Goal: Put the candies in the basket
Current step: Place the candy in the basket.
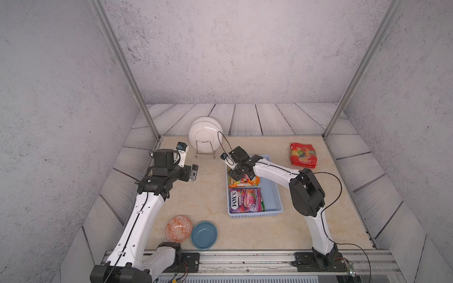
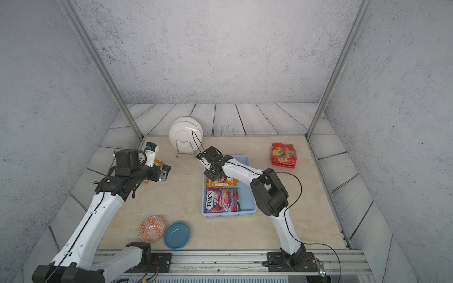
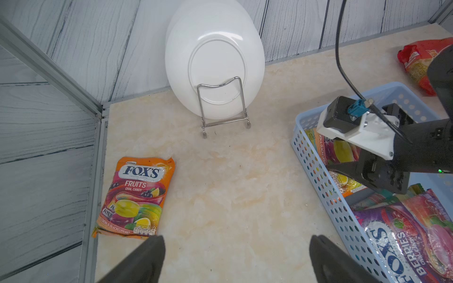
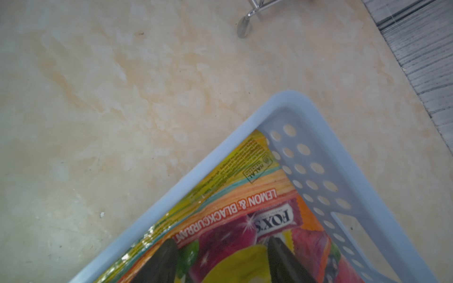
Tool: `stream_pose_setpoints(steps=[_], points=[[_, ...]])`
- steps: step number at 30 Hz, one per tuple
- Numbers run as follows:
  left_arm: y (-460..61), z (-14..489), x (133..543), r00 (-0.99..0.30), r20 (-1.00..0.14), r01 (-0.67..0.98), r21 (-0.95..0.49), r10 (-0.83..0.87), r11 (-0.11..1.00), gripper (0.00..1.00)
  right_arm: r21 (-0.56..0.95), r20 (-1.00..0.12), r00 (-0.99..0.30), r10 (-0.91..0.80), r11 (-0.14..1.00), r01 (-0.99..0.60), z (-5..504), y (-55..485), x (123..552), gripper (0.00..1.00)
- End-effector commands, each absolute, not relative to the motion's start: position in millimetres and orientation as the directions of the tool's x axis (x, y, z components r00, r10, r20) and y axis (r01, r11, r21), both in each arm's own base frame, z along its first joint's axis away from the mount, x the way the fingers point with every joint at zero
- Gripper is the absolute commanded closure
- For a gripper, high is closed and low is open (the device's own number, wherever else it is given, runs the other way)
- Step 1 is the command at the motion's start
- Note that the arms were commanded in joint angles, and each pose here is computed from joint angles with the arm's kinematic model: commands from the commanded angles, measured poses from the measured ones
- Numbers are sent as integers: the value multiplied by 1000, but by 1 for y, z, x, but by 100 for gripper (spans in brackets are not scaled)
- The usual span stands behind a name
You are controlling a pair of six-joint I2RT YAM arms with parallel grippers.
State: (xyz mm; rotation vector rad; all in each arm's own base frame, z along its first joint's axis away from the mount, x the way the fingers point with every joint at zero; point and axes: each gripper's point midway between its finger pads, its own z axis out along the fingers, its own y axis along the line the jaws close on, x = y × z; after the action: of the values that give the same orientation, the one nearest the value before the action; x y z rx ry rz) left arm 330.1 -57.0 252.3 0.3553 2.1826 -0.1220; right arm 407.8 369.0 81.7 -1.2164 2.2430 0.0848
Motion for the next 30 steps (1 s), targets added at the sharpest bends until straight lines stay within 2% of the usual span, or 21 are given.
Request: stream_pose_setpoints(steps=[1,5,14,21,24,30], points=[[-58,256,330,-553,-804,301,51,218,952,2,-170,-434,-474,-766,586,-792,59,360,396,38],[-60,258,329,-540,-814,311,44,215,949,2,-183,-487,-446,-751,587,-788,94,363,400,38],[-57,257,328,-543,-810,302,59,223,951,2,-283,-525,-458,-717,655,-701,158,342,410,35],[-59,257,327,-542,-810,309,53,222,950,2,-374,-525,-491,-695,706,-601,181,310,426,24],[-58,261,328,-541,-812,302,54,218,952,2,-367,-532,-536,-655,749,-551,188,291,434,23],[-58,261,327,-543,-811,304,55,220,951,1,-386,-558,-588,-585,811,-440,205,253,454,13]])
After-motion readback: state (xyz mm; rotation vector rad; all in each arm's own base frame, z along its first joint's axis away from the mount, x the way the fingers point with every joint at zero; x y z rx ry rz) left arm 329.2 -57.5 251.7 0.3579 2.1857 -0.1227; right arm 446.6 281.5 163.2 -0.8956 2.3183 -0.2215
